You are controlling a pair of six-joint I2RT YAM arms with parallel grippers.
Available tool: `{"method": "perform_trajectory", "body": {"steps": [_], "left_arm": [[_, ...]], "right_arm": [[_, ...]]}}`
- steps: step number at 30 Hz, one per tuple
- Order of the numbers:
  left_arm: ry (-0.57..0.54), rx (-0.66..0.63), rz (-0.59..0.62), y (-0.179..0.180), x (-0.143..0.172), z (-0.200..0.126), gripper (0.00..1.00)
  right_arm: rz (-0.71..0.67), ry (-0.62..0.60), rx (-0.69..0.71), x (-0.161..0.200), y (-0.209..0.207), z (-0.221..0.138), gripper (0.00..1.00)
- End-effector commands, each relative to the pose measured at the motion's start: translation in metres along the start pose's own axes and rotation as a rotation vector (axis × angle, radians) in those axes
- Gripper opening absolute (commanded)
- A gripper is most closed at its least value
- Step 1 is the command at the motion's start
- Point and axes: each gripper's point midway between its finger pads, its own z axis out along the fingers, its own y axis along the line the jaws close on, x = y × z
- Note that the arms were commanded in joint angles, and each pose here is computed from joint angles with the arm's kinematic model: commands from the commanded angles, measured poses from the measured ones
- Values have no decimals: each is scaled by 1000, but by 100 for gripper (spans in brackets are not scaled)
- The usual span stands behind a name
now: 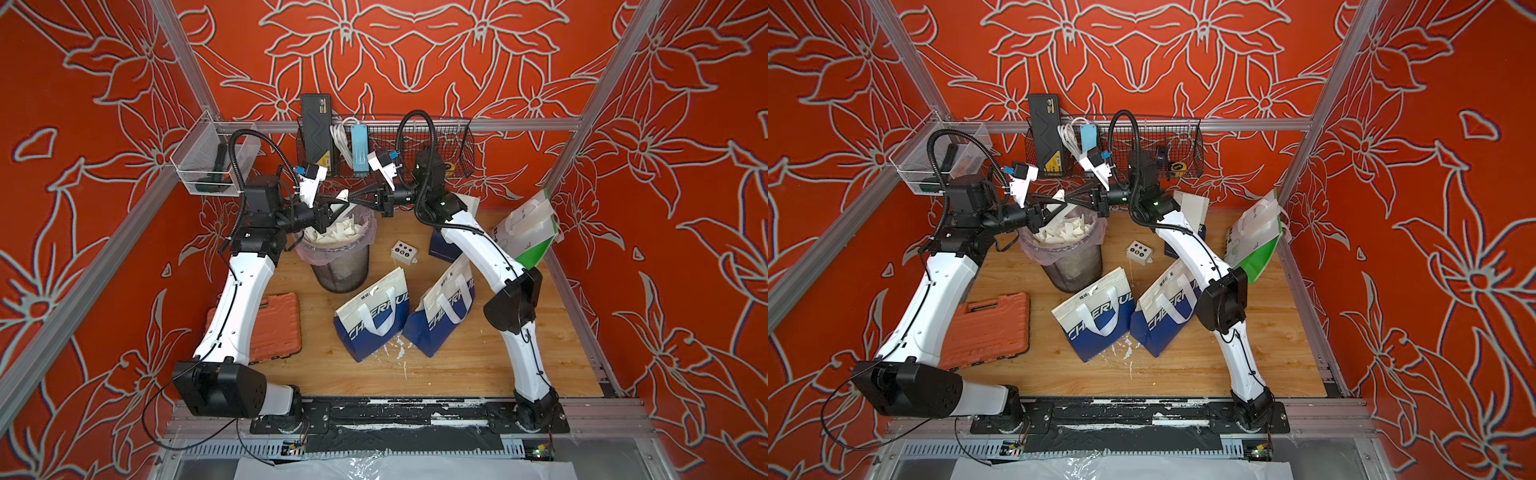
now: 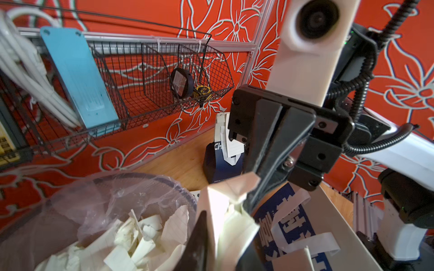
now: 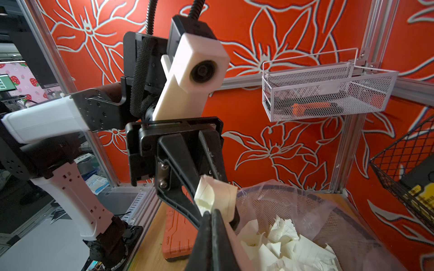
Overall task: Shred takeout receipts and throw away
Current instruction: Shred the takeout receipt.
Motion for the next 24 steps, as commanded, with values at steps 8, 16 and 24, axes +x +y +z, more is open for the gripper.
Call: {"method": "perform_trajectory", "body": {"steps": [8, 16, 24], "left_arm": [[-53, 88, 73, -32, -21, -14, 37], [-41, 93, 30, -27, -17, -9, 25], [-57, 41, 36, -19, -23, -9, 0]], "right_arm": [[-72, 24, 82, -15, 2, -14, 0], [-61, 7, 71, -20, 5, -15, 0], [-59, 7, 49, -20, 12, -16, 0]]}}
